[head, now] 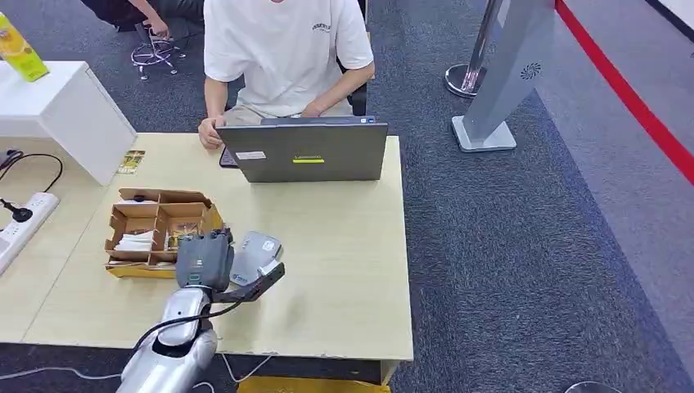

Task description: Pass the card to the sensor for recognition and then transmit it.

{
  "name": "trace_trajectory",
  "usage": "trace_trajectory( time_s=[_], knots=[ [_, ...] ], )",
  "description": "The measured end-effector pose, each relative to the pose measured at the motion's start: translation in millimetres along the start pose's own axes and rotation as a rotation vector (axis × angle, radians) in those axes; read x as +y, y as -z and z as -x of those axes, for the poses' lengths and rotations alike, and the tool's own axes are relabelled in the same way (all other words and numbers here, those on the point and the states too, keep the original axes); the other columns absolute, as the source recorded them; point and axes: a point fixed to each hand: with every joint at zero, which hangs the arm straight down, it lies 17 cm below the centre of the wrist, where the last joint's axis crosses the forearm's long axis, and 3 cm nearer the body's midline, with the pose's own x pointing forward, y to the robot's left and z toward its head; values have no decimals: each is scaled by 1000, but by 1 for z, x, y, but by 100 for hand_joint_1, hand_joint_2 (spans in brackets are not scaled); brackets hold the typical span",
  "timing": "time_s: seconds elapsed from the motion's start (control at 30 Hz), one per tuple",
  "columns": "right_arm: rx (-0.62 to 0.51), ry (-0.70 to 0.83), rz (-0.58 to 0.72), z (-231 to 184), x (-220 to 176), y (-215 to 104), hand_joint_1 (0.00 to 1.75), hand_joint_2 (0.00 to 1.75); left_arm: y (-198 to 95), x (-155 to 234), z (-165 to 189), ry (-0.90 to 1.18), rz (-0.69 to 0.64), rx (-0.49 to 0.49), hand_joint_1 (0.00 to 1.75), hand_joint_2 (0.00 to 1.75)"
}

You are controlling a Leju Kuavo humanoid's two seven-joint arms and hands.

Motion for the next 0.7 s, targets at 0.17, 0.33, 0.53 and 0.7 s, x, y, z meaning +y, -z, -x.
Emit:
trace_trajectory(
  time_s=[0.17,0.33,0.53,0.7],
  knots=[
    [-4,-1,0,-1,0,0,0,175,0,6,-11,-4,-33,-25,175,175],
    [-8,-3,0,-1,0,0,0,175,-4,2,-16,-14,-23,-29,175,175],
    [-9,-4,0,-1,0,0,0,175,-7,-2,-20,-21,-14,-35,175,175],
    [-13,-13,-5,-2,1,0,0,175,-8,-6,-20,-19,-1,-36,175,175]
  ],
)
